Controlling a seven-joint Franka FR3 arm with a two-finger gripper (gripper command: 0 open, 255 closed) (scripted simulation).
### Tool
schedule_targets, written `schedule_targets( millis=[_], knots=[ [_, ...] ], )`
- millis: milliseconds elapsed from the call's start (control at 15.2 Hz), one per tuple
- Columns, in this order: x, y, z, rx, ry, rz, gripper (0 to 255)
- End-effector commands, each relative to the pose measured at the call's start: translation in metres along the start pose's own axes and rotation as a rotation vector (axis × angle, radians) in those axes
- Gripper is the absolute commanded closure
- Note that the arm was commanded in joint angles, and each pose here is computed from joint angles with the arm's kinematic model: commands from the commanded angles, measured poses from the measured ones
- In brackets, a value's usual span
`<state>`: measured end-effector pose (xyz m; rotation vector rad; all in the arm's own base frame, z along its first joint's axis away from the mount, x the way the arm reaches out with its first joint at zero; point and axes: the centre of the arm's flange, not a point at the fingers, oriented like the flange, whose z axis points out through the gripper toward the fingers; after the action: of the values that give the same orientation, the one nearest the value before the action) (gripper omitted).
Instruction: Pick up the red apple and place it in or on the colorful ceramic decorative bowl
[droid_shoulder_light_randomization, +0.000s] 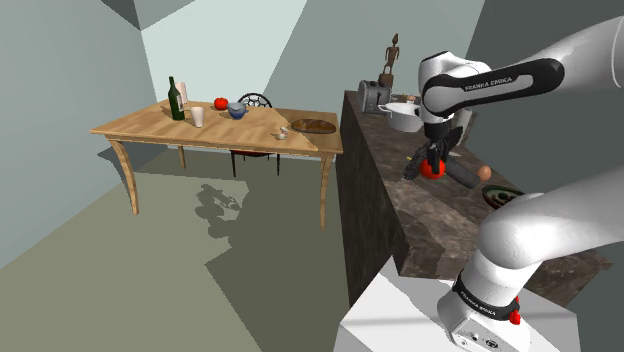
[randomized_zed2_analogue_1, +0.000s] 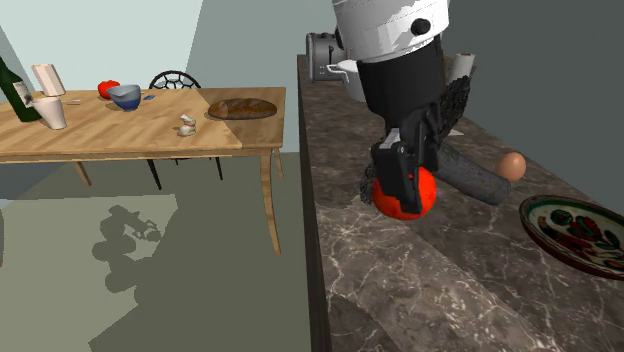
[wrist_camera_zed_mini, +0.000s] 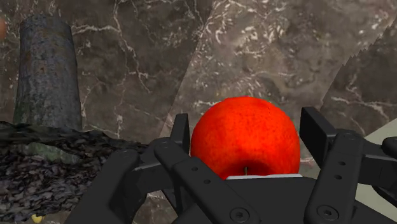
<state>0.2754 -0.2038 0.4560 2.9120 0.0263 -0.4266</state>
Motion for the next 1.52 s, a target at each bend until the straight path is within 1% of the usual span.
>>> schedule_targets(
  millis=[0, 1452],
  knots=[
    [-0.019, 0.017, 0.007, 0.000, 0.000, -0.001, 255],
    [-0.228, 0.199, 0.093, 0.000, 0.000, -0.001, 255]
  ],
)
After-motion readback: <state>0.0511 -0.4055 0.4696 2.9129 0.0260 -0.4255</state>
